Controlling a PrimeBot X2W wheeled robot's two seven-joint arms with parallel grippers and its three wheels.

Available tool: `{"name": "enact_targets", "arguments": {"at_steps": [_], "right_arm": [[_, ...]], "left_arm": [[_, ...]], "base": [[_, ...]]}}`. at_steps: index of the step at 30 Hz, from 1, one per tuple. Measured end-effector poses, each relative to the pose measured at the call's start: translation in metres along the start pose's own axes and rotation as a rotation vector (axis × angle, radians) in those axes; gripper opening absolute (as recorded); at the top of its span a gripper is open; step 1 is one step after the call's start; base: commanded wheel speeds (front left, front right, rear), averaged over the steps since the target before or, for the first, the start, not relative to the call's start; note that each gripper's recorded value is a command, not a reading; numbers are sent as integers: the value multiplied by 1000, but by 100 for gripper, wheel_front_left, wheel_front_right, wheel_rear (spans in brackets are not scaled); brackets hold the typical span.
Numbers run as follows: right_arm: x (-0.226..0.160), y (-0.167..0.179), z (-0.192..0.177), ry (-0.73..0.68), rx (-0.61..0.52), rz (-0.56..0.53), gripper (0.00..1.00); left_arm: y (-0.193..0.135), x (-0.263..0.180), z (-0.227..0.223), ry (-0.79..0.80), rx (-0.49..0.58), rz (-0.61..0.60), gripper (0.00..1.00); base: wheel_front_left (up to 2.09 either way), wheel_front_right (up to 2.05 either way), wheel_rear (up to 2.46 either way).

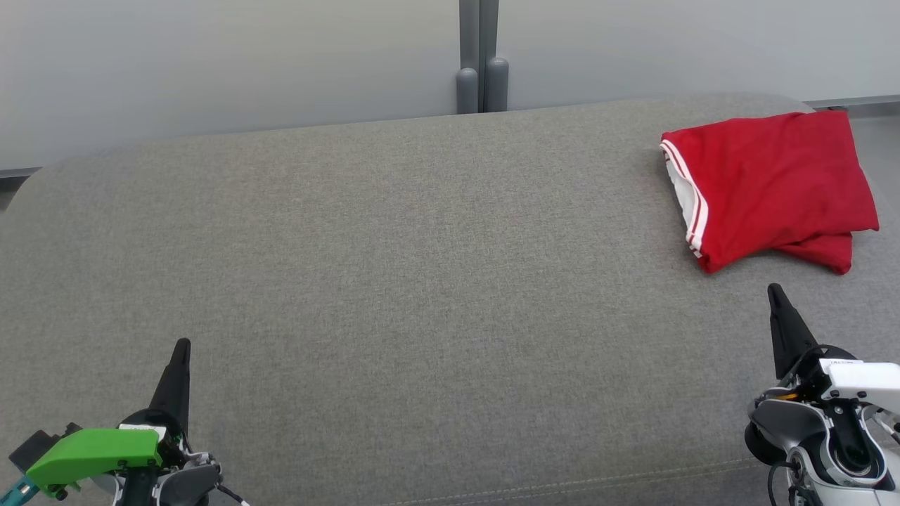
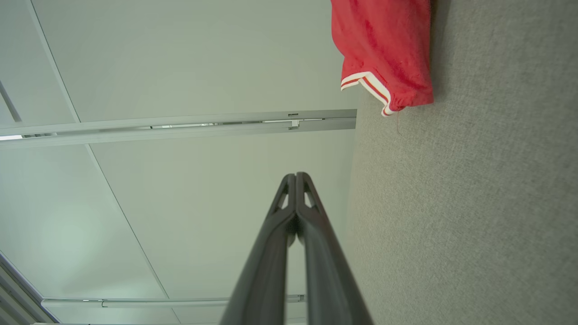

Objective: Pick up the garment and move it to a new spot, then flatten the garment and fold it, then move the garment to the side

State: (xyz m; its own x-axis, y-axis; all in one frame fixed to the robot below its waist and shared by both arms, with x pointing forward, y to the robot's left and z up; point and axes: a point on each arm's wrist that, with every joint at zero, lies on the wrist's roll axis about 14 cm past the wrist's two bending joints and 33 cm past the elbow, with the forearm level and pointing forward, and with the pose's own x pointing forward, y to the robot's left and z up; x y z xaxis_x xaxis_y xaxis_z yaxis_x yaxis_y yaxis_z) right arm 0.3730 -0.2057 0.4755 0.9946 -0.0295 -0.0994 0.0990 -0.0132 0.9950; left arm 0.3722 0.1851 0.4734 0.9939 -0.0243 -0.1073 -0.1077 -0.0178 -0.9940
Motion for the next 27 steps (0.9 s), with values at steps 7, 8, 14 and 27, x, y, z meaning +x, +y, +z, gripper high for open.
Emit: {"name": "enact_targets", "arguments": {"at_steps": [7,8,14,27], "right_arm": [[1,1,0,0,0,3,0],[1,1,0,0,0,3,0],[1,1,0,-1,0,3,0],[1,1,0,-2,1,3,0]], "left_arm": [[0,0,0,-1,0,1,0],[1,0,0,-1,0,2,0],[0,1,0,-1,0,0,0],[-2,2,1,-1,0,-4,0]], "base": [[0,0,0],[0,0,0],[0,0,0],[0,0,0]]}}
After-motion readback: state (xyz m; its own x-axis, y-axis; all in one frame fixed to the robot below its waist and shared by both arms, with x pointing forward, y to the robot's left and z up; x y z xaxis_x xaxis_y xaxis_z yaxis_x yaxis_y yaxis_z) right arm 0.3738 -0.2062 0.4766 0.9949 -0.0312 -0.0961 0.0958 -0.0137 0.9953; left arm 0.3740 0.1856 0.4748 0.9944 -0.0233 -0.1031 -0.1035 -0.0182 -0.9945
